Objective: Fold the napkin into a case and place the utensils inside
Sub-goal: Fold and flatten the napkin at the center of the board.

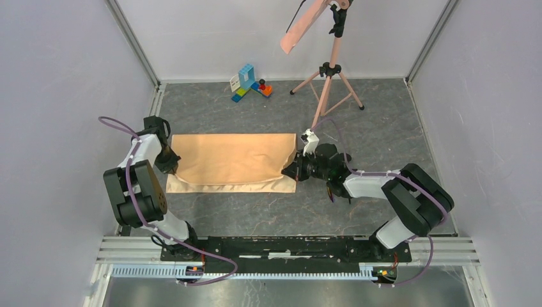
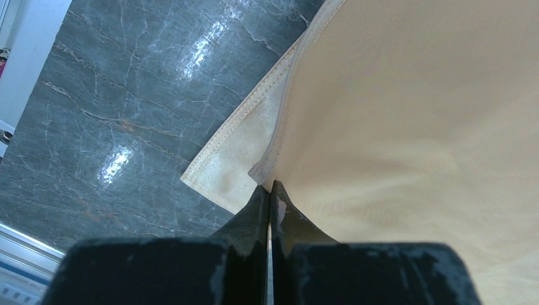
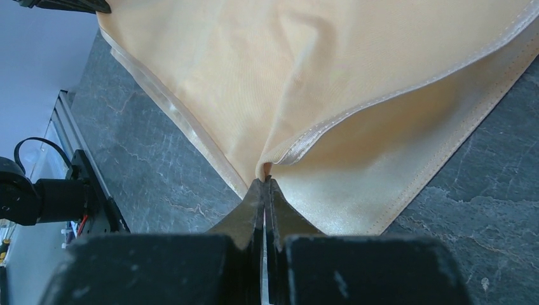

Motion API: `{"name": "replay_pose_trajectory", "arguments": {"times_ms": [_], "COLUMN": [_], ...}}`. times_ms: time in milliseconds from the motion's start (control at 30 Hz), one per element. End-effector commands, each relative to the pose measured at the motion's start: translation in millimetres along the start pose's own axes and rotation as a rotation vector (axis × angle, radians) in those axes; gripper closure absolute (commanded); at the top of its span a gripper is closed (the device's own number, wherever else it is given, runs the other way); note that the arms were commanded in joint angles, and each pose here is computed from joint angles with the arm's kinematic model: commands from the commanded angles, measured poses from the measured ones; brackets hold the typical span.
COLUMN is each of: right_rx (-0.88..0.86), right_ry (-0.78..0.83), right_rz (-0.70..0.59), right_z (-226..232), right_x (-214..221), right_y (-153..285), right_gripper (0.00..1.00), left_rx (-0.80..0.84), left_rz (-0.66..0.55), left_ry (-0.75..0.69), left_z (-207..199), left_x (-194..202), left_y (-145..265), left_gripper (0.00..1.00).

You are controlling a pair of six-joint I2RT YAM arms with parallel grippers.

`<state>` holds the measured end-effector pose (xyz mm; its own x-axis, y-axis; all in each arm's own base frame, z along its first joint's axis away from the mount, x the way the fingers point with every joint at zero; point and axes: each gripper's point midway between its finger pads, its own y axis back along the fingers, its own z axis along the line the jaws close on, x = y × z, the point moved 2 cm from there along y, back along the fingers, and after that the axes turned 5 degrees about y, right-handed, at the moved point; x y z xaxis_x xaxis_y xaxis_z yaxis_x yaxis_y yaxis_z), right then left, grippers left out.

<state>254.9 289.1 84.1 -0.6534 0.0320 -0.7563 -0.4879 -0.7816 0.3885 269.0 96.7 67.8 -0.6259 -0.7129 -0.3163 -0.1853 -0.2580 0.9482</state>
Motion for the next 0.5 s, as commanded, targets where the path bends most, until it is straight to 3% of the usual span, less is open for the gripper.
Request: {"name": "replay_pose_trajectory", "arguments": {"times_ms": [0, 133, 300, 467], "right_rx": [-0.006, 0.005, 0.004, 0.003], "right_ry": [0.032, 0.027, 0.021, 0.012], "right_rz": [-0.012, -0.001, 0.022, 0.044], "right_z": [-1.7, -4.9, -7.5, -9.3], "right_x": [0.8, 5.6, 14.4, 21.2], "right_y": [-2.1, -1.8, -3.0, -5.9], "right_gripper": [1.0, 1.0, 1.0, 0.99], "left_rx": [-0.027, -0.032, -0.036, -0.034], "left_rz": [-0.003, 0.007, 0.004, 0.006], "left_ry": [-0.032, -0.036, -0.043, -0.05], "left_z": [5.3, 6.2, 8.2, 8.9], "left_x": [-2.2, 0.2, 1.2, 2.4], "left_y": [-3.6, -4.9, -3.6, -3.2], "left_gripper": [0.96, 0.94, 0.77, 0.69]}}
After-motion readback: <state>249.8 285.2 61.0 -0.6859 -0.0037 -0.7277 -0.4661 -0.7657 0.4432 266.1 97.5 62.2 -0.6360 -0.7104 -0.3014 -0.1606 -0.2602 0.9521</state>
